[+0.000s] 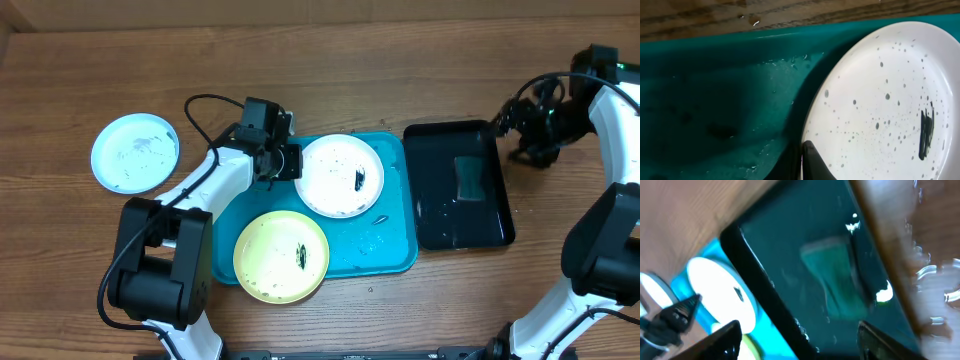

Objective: Clean dirty plates on tray and stack at the side
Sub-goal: 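Grasp the green sponge in the black tray with the right gripper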

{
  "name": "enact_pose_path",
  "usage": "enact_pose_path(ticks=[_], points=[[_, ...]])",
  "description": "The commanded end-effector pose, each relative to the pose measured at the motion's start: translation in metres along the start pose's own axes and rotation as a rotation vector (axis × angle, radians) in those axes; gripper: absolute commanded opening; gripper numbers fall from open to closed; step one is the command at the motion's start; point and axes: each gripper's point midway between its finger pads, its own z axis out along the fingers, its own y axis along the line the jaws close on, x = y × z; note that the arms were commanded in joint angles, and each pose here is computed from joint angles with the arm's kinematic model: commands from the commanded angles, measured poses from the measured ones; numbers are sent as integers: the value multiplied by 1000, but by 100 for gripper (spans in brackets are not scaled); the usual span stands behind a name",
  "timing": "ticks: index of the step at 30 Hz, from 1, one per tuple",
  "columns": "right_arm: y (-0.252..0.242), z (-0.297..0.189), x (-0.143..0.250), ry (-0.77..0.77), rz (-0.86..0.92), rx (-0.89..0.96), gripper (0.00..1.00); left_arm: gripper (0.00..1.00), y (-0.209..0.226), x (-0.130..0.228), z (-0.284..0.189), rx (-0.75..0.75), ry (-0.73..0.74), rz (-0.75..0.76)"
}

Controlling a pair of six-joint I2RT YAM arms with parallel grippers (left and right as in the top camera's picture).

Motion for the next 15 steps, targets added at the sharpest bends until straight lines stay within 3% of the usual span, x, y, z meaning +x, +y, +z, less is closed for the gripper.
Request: enact_pose_path(ticks=[1,6,15], points=[[-22,2,19,41,-79,242,68,7,-2,6,5,16,21,17],[-35,23,41,115,-148,420,53,7,-2,6,5,17,18,18],[-50,81,23,-9,-305,577,63,9,-3,7,5,23,24,18]])
